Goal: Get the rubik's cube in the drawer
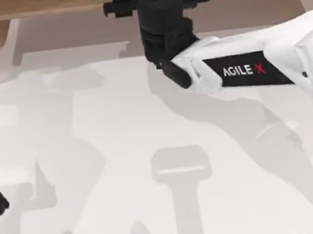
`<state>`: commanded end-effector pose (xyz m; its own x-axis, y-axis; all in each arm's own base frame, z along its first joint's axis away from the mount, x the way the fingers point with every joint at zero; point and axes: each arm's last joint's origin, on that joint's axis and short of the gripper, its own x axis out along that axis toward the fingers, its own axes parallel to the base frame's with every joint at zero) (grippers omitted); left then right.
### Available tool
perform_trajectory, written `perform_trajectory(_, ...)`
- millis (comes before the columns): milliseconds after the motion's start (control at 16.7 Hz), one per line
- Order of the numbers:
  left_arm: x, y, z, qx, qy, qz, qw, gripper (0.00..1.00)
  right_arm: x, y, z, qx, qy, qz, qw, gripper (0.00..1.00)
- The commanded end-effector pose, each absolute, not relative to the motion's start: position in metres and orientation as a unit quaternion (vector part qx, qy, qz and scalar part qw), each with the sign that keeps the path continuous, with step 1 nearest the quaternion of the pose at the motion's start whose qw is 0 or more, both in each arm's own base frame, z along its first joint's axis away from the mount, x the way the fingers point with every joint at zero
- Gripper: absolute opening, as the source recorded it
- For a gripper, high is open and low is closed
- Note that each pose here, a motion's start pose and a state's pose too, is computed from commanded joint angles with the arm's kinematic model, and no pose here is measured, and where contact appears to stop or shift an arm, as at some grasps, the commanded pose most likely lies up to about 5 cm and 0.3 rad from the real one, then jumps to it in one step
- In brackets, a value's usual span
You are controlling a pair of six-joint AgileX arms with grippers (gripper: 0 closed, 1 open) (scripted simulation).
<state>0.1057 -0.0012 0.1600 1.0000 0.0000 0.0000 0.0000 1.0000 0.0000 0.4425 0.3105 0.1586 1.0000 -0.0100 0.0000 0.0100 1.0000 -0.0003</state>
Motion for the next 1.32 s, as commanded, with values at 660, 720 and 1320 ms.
perform_trajectory(660,0.106,-0.001,0.160,0.000,0.000,0.000,1.000,1.00,0.421,0.312,0.180,0.001,-0.001,-0.003,1.000,0.00)
perform_trajectory(720,0.106,-0.001,0.160,0.000,0.000,0.000,1.000,1.00,0.421,0.312,0.180,0.001,-0.001,-0.003,1.000,0.00)
perform_trajectory(1320,0.106,-0.001,0.160,0.000,0.000,0.000,1.000,1.00,0.453,0.294,0.200,0.014,0.026,0.008,1.000,0.00)
